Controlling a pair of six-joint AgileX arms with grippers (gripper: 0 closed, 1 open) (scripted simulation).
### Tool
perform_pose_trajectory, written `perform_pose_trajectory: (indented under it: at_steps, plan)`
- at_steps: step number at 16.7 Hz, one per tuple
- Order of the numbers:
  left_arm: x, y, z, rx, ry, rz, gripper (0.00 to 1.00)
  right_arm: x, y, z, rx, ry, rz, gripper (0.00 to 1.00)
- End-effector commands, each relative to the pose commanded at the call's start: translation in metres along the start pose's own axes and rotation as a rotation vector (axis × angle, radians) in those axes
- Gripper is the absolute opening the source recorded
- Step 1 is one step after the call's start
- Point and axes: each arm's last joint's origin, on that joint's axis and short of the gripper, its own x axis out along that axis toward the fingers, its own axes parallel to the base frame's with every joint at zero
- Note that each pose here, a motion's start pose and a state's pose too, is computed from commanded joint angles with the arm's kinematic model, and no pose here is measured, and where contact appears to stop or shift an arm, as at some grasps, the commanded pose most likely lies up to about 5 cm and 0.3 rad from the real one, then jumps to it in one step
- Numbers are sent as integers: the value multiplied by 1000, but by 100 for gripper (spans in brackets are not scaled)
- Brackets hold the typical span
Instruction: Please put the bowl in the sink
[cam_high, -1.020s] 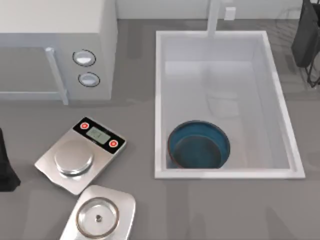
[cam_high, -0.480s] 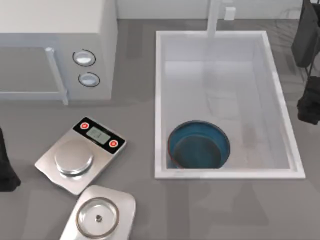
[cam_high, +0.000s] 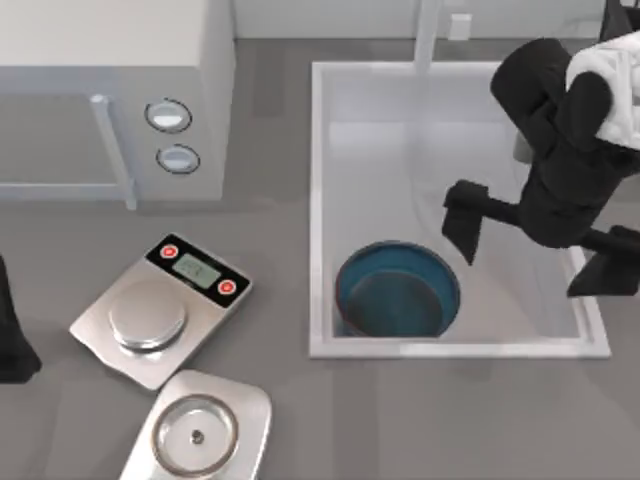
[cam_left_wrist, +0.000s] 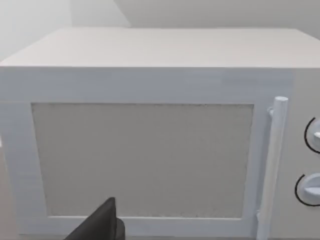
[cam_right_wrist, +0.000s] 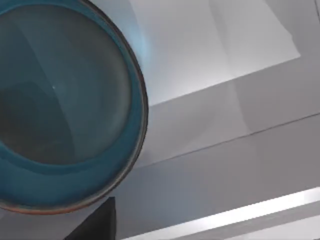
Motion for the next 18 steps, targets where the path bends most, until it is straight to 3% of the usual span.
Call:
perform_pose_trajectory:
  at_steps: [6, 13, 18]
  plan:
    - [0, 0, 0, 0, 0, 0, 100, 25, 50, 10, 59, 70, -68, 100]
    - [0, 0, 0, 0, 0, 0, 100, 26, 50, 11, 65, 70, -68, 100]
    - [0, 0, 0, 0, 0, 0, 100, 76, 51, 9, 62, 67, -65, 100]
